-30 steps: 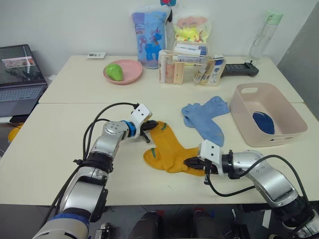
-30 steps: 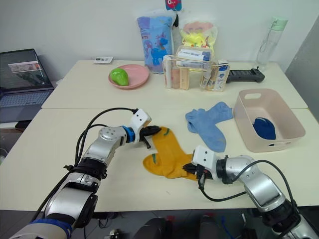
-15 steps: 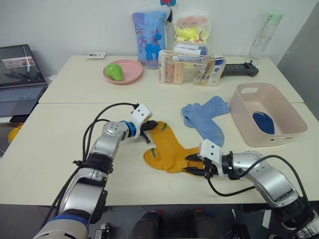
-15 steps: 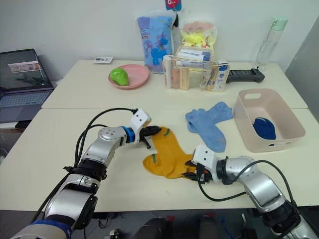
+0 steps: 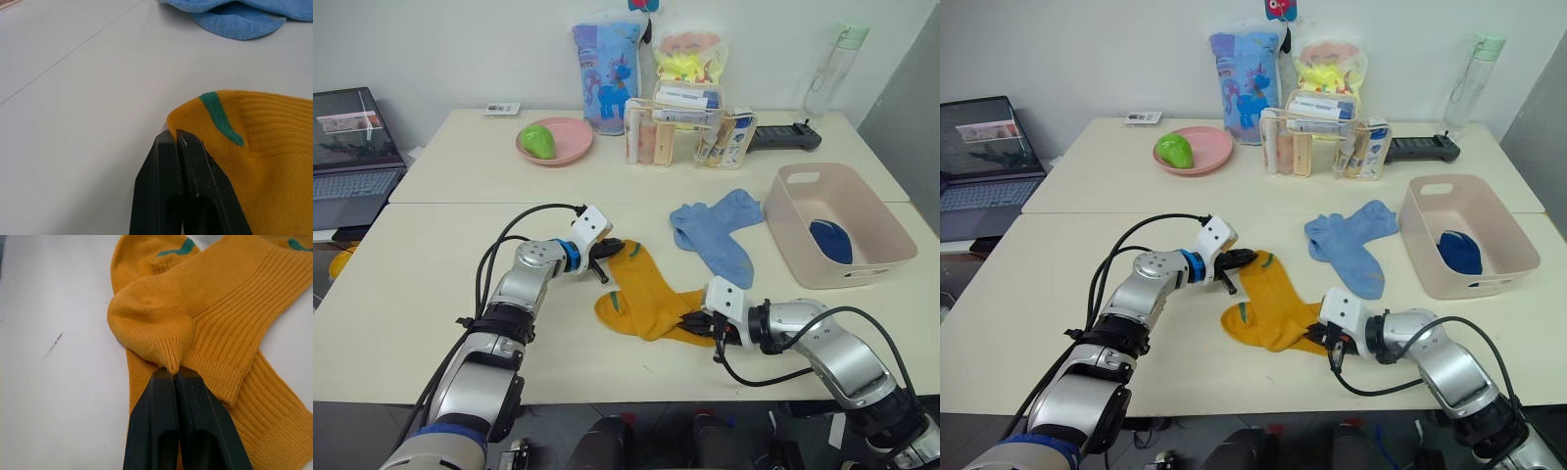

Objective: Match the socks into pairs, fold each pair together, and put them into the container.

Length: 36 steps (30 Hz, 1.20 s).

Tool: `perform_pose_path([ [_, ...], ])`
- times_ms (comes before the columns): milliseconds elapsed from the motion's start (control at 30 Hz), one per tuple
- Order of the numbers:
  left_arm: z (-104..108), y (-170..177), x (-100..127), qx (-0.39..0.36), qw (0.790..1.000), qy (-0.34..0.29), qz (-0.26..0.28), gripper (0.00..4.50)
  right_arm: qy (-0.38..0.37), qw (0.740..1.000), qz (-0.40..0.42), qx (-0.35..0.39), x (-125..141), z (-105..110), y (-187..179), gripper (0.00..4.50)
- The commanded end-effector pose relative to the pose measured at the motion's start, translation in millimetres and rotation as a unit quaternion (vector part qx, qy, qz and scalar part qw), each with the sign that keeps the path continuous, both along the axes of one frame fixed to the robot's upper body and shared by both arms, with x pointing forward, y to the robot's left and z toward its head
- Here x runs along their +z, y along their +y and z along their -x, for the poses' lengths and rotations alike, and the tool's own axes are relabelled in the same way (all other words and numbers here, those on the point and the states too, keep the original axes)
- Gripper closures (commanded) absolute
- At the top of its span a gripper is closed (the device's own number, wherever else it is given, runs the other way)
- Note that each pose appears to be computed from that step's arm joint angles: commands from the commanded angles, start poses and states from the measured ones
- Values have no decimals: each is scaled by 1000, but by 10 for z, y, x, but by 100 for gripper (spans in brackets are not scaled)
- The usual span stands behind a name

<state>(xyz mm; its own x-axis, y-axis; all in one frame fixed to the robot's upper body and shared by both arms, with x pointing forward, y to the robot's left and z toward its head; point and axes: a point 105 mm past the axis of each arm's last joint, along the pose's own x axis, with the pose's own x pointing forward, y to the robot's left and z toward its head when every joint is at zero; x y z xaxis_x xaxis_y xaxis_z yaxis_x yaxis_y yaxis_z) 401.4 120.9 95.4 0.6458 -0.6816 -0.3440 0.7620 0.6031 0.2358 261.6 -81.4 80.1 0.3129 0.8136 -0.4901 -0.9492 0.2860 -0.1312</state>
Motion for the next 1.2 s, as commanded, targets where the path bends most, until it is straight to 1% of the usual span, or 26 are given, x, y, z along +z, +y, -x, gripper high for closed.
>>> perform_pose_path([
  [33,12,33,149,-5,1000,-22,8,450,-21,999,-20,14,195,34,35,446],
  [167,81,51,274,1,999,-26,37,450,-28,999,-18,6,325,14,-21,446],
  [300,215,33,409,0,998,-32,56,450,-34,999,12,-2,447,-11,-214,446],
  [400,294,37,411,7,998,-23,64,450,-38,998,39,4,486,-25,-324,446],
  [467,362,40,371,15,997,-16,77,450,-43,997,70,11,498,-68,-431,446],
  [567,485,44,350,38,993,-3,111,450,-60,989,131,15,486,-183,-613,446],
  [600,548,27,359,42,991,-3,123,450,-63,988,139,14,503,-214,-653,446],
  [767,907,-35,455,63,976,-7,208,450,-54,990,131,27,669,-260,-725,446],
  [900,1135,-65,389,59,974,2,220,450,-37,990,129,46,715,-232,-743,446],
  [1000,1183,-44,381,83,968,1,238,450,-22,989,132,62,664,-191,-735,446],
  [1100,1260,-45,226,100,968,18,230,450,-17,989,133,68,530,-182,-689,446],
  [1200,1305,-67,146,107,967,26,230,450,-8,988,135,70,428,-158,-673,446],
])
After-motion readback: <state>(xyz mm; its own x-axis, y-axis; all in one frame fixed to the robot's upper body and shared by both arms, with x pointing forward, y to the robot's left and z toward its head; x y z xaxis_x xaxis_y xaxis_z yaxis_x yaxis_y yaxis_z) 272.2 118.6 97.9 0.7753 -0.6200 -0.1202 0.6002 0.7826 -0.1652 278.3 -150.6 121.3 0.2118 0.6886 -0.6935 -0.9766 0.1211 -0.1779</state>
